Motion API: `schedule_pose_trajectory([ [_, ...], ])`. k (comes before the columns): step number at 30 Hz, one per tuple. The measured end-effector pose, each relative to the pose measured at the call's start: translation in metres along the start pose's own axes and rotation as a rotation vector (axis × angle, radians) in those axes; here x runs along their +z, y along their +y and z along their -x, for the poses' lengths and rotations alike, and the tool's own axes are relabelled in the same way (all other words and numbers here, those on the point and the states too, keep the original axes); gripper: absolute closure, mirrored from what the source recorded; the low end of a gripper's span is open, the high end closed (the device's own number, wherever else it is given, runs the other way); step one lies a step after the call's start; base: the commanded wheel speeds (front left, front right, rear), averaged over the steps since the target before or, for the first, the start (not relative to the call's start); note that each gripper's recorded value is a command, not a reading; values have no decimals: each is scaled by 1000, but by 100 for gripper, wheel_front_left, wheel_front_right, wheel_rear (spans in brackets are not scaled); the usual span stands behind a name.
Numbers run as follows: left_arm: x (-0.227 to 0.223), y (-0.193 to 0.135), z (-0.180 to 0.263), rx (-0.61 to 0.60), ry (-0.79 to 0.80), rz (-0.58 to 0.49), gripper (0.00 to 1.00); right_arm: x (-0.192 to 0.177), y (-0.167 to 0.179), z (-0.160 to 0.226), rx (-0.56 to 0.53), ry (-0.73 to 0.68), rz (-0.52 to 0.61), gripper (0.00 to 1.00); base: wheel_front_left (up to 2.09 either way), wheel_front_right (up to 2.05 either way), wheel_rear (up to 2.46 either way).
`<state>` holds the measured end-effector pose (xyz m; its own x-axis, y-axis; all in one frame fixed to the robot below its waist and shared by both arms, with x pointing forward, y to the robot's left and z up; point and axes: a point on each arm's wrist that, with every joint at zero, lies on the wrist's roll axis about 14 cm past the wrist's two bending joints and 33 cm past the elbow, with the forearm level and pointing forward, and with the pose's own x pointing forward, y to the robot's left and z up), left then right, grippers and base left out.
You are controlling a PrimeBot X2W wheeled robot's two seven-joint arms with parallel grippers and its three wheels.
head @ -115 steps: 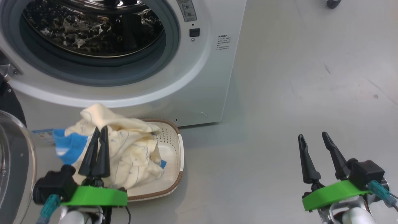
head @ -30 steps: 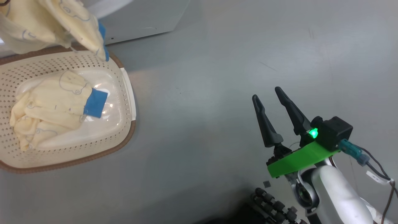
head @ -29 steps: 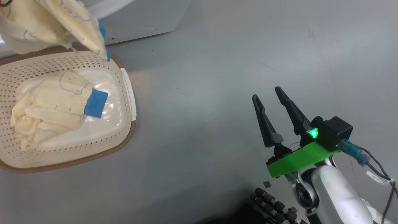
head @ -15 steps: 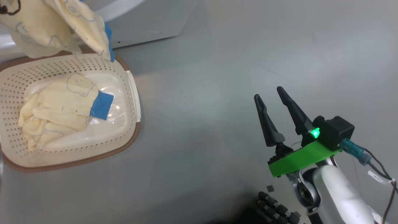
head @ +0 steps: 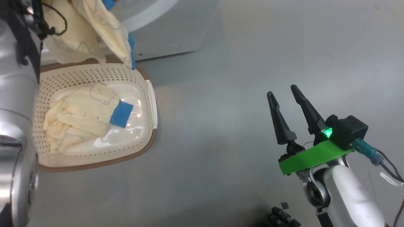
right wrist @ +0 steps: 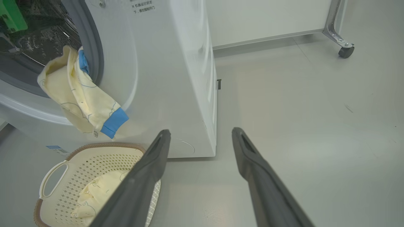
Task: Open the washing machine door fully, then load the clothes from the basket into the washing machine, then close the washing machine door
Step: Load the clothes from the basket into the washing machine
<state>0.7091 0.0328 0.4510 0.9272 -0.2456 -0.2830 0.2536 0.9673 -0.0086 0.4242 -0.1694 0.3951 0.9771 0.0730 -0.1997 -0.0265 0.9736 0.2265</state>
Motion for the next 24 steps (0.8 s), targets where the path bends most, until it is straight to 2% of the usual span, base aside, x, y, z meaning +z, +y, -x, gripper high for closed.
schedule_pose_trajectory([
  [6,-7,-4,25,-24,-19,36,0,17,5,-1,14,-47,8,0,0,0,0],
  [14,-21,8,60,-5,-55,74,0,36,14,-2,42,-101,25,0,0,0,0],
  [24,-54,14,98,-9,-69,174,0,45,22,-3,66,-129,53,0,0,0,0],
])
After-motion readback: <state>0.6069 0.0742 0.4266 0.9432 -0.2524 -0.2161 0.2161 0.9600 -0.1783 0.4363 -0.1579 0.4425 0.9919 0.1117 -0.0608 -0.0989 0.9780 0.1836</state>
